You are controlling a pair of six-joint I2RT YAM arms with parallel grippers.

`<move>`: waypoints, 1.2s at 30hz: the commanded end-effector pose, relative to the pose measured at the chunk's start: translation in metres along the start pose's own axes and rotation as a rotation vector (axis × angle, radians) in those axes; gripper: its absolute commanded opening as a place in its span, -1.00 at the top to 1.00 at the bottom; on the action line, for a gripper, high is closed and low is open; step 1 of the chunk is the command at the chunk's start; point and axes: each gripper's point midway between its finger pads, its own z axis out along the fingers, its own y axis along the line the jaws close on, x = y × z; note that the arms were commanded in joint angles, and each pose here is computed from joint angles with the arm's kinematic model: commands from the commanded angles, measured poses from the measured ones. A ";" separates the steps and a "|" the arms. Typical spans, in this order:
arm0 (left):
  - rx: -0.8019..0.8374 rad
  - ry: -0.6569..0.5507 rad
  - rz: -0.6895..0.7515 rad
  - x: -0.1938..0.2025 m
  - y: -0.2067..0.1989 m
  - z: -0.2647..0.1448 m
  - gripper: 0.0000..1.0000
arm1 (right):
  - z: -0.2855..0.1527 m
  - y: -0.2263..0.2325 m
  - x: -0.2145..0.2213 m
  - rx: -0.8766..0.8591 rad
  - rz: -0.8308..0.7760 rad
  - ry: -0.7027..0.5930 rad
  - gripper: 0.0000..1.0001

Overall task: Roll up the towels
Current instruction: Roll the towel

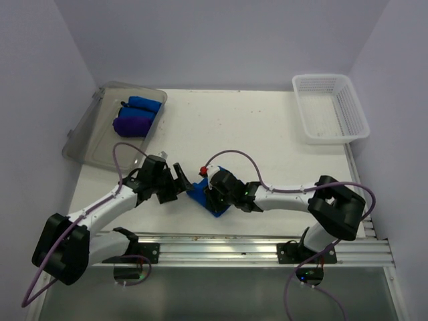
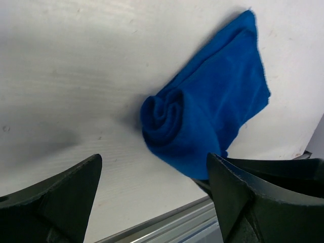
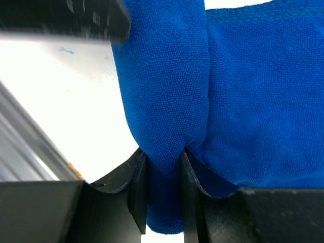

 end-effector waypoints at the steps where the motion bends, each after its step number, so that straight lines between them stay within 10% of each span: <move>1: 0.074 0.009 -0.045 0.006 -0.007 0.002 -0.76 | -0.004 0.017 0.025 -0.144 0.135 0.113 0.72; 26: 0.109 0.082 -0.069 0.043 -0.026 0.051 -0.46 | -0.011 0.023 0.015 -0.560 0.621 0.208 0.65; 29: 0.088 0.091 -0.065 0.042 -0.025 0.053 -0.08 | -0.012 0.022 0.017 -0.551 0.633 0.226 0.53; 36: 0.012 0.136 -0.043 0.042 -0.026 0.046 0.00 | -0.040 -0.015 0.006 -0.200 0.438 0.145 -0.23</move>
